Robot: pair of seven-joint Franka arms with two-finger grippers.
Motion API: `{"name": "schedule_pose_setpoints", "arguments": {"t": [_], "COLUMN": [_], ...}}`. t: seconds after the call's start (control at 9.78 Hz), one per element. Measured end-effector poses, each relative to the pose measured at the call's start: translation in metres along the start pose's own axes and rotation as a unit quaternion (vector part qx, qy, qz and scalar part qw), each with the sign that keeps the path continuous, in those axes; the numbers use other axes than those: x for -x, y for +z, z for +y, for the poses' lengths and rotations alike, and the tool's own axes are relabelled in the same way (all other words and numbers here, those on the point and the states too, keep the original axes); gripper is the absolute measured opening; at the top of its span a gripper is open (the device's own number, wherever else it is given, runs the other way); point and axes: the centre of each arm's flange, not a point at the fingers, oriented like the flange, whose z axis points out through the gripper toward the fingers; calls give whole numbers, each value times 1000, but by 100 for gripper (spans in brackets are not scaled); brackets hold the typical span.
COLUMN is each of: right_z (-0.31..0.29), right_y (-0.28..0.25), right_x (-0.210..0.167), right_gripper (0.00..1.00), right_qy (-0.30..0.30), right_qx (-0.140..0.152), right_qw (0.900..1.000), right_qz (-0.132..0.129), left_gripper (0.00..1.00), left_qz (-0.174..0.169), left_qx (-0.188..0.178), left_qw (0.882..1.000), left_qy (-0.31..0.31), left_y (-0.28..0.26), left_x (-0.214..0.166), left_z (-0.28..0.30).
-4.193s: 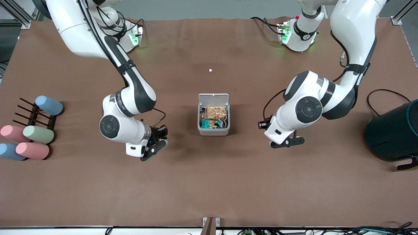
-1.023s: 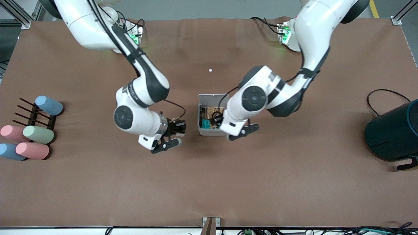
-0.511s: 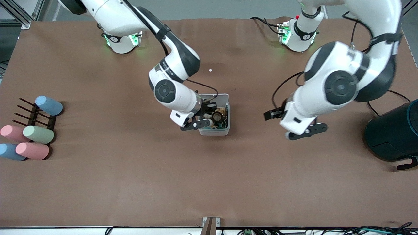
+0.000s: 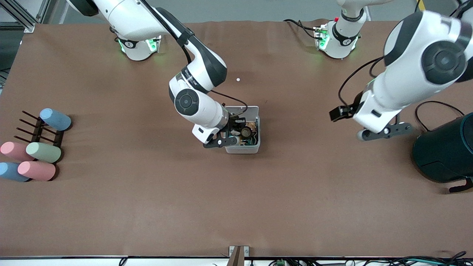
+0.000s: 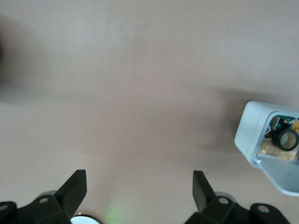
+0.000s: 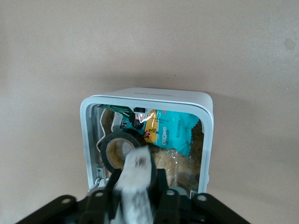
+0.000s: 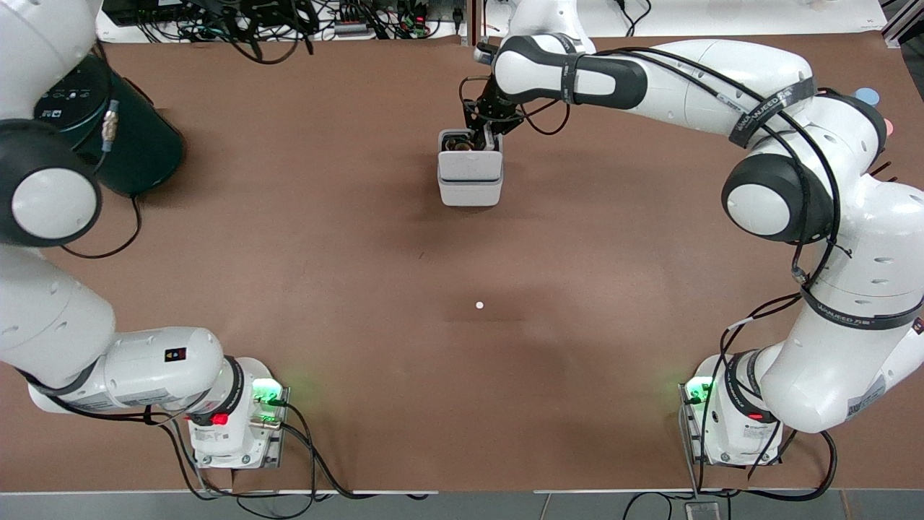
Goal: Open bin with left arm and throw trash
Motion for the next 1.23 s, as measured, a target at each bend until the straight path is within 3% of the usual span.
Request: {"name": "schedule_pose_setpoints", "arguments": {"t": [0.31, 0.41, 0.72, 0.92, 1.23], "right_z": [0, 2, 14, 50, 144], "right_y": [1, -1, -24, -49, -110], "right_x": [0, -2, -22, -48, -79], "right_gripper": [86, 93, 98, 100, 100], "right_qy": [0, 2, 6, -8, -39], "right_qx": [0, 0, -2, 36, 77], "right_qw": [1000, 1000, 1000, 998, 996], "right_qz": [0, 2, 27, 53, 24], "left_gripper": [100, 100, 100, 100, 100], "left_qz": [4, 3, 3, 6, 20], "left_qx": [-8, -10, -11, -7, -5], "left_qw": [999, 999, 999, 999, 999], "left_qy": [38, 45, 51, 47, 36], "left_y": [-17, -19, -22, -27, -48], "left_x": [22, 25, 21, 16, 28], "left_z": [-42, -46, -67, -96, -113]}}
